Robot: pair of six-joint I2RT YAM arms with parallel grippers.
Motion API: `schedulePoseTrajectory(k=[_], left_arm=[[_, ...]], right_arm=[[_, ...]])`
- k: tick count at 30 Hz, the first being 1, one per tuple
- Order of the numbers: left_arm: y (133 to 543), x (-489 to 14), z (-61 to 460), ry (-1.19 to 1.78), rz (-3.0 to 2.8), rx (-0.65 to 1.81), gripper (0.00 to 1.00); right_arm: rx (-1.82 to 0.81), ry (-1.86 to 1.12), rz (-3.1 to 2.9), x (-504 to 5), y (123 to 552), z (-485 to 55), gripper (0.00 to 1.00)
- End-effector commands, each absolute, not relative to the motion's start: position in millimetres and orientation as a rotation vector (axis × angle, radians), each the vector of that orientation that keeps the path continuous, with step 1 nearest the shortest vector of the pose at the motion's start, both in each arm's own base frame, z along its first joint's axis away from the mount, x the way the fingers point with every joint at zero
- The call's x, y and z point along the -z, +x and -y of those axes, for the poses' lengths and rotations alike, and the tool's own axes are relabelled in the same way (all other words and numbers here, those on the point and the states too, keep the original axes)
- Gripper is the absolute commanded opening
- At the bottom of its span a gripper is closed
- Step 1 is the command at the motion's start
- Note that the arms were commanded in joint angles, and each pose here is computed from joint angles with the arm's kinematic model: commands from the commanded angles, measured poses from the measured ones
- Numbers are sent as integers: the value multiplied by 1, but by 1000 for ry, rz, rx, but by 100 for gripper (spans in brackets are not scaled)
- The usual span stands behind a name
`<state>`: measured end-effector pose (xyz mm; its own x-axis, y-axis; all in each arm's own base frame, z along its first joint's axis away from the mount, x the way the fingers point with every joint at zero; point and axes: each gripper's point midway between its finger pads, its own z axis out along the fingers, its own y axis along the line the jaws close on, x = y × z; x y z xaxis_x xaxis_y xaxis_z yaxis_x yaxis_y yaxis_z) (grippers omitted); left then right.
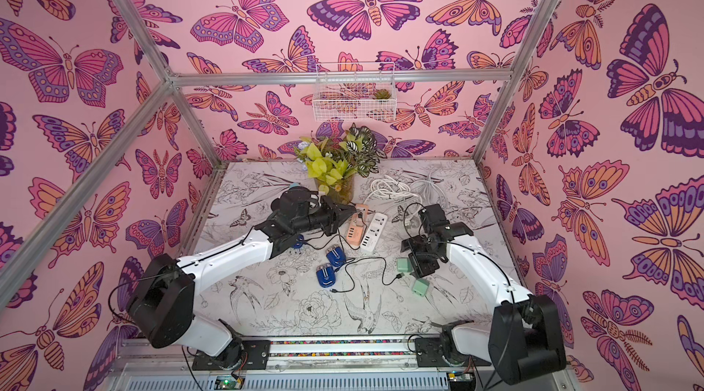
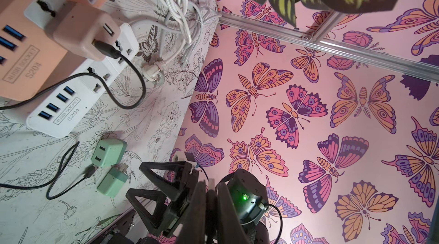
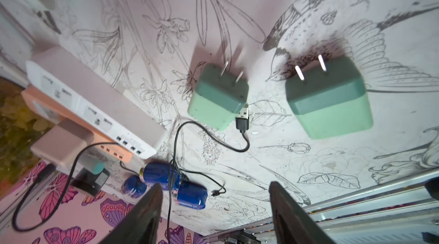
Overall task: Charge the electric shaver
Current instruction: Pick up the plug from the center of the board.
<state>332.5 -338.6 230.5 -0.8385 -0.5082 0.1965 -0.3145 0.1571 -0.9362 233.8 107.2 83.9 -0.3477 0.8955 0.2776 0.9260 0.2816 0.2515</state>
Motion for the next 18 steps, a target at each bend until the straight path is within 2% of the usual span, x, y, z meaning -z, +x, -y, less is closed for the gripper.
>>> schedulePoseTrajectory(k=[1,9,18], left_arm=[[330,-243,336,-741,-2234,1792,0],[332,-246,329,-748,-2221,1795,0],[333,-245,324,-762,-2217,1788,0]], right_arm=[[493,-1883,2287,-70,243,-108,74],[494,-2008,2170,-46,269,-109,74],[460,-2030,2130,-28,267,-100,69]])
